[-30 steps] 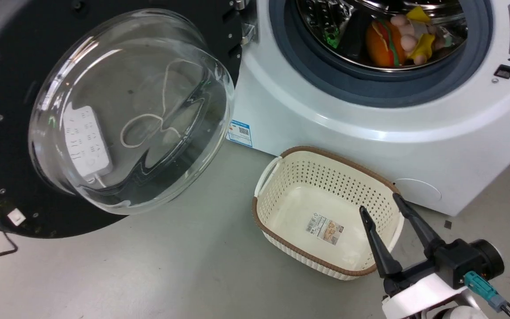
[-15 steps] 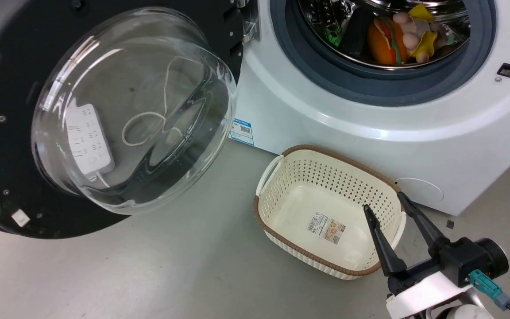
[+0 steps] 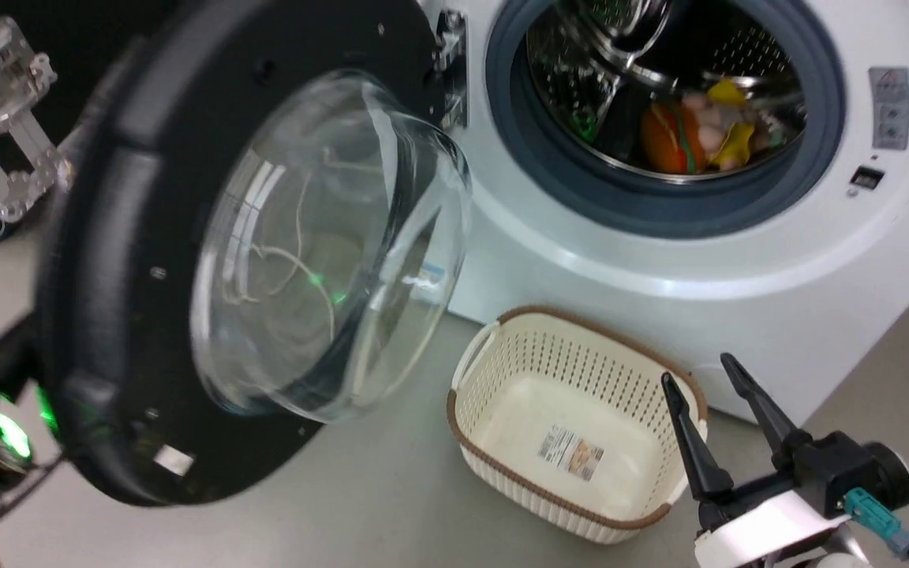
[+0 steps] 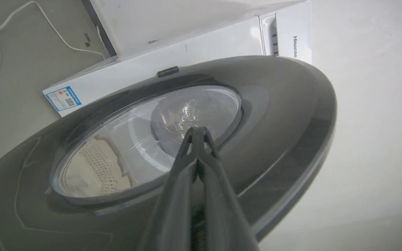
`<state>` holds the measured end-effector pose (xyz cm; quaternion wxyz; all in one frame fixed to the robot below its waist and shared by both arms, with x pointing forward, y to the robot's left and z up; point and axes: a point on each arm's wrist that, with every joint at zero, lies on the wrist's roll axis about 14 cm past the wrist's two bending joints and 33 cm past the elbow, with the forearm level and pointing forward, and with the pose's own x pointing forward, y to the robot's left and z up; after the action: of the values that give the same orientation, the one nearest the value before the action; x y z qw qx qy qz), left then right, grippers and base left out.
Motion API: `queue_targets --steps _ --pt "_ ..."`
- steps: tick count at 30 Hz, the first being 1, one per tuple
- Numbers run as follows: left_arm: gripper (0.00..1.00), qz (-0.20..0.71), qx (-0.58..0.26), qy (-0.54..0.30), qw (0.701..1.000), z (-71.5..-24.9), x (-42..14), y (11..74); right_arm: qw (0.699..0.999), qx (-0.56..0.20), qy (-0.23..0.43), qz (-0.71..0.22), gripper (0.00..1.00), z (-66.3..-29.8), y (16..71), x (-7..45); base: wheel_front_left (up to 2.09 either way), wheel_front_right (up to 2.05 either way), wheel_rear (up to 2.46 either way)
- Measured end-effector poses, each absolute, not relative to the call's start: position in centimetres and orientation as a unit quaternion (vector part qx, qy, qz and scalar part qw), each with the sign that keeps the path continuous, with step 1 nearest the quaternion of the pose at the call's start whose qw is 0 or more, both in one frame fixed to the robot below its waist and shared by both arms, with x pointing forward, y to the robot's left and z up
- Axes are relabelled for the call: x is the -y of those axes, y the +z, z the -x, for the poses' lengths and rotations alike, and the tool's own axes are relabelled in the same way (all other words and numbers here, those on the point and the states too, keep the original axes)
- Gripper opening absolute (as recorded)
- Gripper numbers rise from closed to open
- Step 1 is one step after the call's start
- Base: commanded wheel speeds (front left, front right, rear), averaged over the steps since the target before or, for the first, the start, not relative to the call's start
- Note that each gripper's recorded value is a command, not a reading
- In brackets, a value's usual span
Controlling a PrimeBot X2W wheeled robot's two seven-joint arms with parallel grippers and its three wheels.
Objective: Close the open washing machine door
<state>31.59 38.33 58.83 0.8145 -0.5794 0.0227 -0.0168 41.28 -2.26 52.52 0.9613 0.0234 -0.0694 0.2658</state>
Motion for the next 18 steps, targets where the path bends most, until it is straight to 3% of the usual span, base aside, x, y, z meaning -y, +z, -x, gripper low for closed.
queue_targets --steps 10,18 --pt "0.0 0.603 -0.073 -0.142 0.782 -30.5 -29.3 57.6 0.971 0.093 0.222 -0.016 1.0 -39.9 54.4 5.1 0.0 0.0 0.0" --pt "0.0 0.628 -0.15 -0.219 0.732 -31.6 -21.1 55.1 0.982 0.097 0.164 -0.005 1.0 -39.8 54.6 9.2 0.0 0.0 0.0"
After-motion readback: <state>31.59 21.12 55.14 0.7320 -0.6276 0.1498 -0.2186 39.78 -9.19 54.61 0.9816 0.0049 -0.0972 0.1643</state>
